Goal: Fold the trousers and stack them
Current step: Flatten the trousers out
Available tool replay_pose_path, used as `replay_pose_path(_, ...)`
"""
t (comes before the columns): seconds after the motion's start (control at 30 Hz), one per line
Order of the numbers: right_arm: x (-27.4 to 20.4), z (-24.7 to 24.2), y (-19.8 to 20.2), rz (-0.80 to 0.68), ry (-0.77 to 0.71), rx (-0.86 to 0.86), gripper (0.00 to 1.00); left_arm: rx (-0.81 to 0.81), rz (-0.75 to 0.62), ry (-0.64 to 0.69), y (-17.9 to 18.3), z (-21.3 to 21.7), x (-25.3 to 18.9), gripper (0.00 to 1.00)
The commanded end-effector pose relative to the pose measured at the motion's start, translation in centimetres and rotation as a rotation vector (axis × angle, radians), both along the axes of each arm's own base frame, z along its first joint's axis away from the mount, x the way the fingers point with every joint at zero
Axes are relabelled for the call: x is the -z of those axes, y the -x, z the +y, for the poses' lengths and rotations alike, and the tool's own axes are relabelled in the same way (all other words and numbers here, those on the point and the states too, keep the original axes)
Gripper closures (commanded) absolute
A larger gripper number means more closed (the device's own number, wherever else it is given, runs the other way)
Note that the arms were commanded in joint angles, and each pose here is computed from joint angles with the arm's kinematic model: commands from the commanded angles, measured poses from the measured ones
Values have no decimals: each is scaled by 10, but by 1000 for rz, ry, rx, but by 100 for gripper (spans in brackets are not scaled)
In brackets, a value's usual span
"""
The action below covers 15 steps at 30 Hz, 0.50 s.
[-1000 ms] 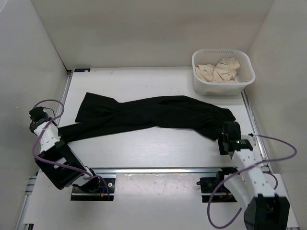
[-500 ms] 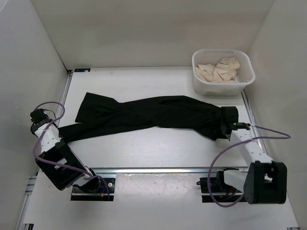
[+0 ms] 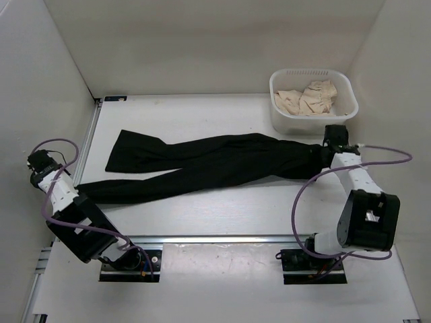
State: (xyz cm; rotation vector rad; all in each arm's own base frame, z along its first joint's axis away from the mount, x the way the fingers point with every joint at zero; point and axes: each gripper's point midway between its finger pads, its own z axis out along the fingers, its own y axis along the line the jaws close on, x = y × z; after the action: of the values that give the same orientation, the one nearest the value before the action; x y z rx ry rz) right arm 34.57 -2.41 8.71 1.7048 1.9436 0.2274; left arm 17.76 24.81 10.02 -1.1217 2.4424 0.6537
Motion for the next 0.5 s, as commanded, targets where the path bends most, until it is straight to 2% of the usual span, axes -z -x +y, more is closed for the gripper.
replay_pose_path(0.0,-74,-7,4,-45,185,-266,100,-19,-70,-63,-12,20,-29,86)
replay_pose_path(0.03,-84,-15,15,-4,258,-308,100,-19,-76,-69,-14,22,-32,86)
replay_pose_path(0.13,-80,-24,70,95,262,-319,100,-23,-82,-64,-12,23,-32,86)
replay_pose_path(0.2,-64,-20,99,116,231,-316,100,-17,-98,-68,-12,20,-35,86)
replay_pose_path(0.23,-36,-18,125,203,200,-317,100,-17,-88,-58,-10,17,-30,86)
replay_pose_path(0.37,15,-2,174,261,16,-220,100,-22,-60,-40,1,8,-17,86)
replay_pose_path(0.47,26,-2,179,232,2,-176,100,-7,-80,-27,1,2,-16,86)
